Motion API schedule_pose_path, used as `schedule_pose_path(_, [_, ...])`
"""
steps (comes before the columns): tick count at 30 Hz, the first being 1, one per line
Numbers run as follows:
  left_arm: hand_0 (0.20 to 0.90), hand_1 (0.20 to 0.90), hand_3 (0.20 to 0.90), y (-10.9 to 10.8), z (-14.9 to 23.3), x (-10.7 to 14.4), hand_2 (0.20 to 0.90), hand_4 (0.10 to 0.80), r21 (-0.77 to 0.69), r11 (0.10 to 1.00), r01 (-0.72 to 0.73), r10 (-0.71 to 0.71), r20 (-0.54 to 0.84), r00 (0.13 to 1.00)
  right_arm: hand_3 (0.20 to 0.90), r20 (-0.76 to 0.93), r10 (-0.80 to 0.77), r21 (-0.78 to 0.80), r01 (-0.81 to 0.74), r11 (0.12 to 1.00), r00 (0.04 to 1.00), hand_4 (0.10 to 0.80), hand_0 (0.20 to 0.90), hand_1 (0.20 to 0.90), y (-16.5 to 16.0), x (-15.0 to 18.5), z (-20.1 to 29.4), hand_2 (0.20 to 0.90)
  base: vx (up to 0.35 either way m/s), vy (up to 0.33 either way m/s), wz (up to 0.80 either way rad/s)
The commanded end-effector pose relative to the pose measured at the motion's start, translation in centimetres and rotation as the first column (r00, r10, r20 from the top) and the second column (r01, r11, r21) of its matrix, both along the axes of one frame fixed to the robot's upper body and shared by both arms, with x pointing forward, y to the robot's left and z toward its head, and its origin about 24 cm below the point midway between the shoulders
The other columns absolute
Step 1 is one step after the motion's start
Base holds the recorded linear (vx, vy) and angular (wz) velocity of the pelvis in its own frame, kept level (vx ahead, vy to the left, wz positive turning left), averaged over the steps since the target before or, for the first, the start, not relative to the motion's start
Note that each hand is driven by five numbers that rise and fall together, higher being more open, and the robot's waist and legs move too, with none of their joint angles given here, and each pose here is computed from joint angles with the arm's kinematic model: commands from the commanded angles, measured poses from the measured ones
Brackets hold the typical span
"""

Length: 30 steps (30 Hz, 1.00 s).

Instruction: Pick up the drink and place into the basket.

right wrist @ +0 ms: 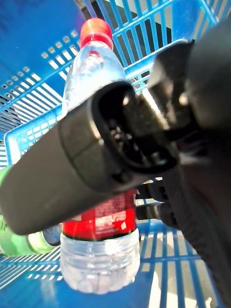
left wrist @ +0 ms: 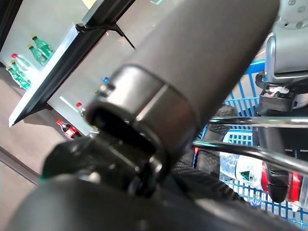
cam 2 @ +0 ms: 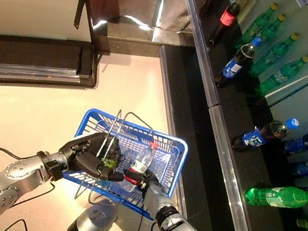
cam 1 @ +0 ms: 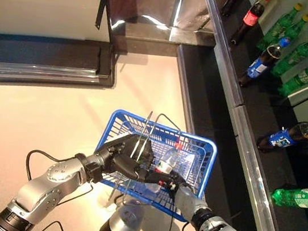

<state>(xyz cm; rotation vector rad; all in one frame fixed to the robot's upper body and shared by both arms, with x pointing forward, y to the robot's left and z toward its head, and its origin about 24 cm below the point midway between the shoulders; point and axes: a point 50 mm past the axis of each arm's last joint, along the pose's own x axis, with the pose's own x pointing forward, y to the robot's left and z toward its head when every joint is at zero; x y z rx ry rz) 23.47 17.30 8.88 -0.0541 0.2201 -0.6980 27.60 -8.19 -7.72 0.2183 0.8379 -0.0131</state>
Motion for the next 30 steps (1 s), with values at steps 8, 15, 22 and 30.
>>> schedule_pose_path(8, [0.3,0.3,0.2,-4.0,13.2,-1.2,0.3,0.1,-0.299,0.893,0.336,-0.078,0.633,0.771,0.9,0.167,-0.01,0.041,0.003,0.999,0.986,0.8,0.9,0.9,1.4,2.2,2.9,0.9,0.003,0.005,-0.02])
schedule_pose_path(15, [0.3,0.3,0.2,-3.1,12.8,-1.2,0.3,0.1,-0.316,0.903,0.291,-0.034,0.622,0.782,0.9,0.247,-0.05,0.062,0.035,0.997,0.968,0.8,0.9,0.9,1.0,2.2,3.9,0.9,0.005,-0.001,-0.04])
schedule_pose_path(22, [0.3,0.3,0.2,-0.7,12.4,-1.3,0.3,0.1,-0.336,0.911,0.24,0.024,0.623,0.782,0.9,0.377,-0.105,0.085,0.079,0.993,0.92,0.8,0.9,0.9,0.1,2.1,6.3,0.9,-0.014,-0.005,-0.04])
schedule_pose_path(30, [0.3,0.3,0.2,3.0,11.3,-2.1,0.3,0.1,-0.331,0.941,0.065,0.172,0.635,0.753,0.9,0.583,-0.07,0.101,0.013,0.995,0.81,0.8,0.9,0.9,-1.2,0.3,10.1,0.9,-0.018,-0.002,-0.08])
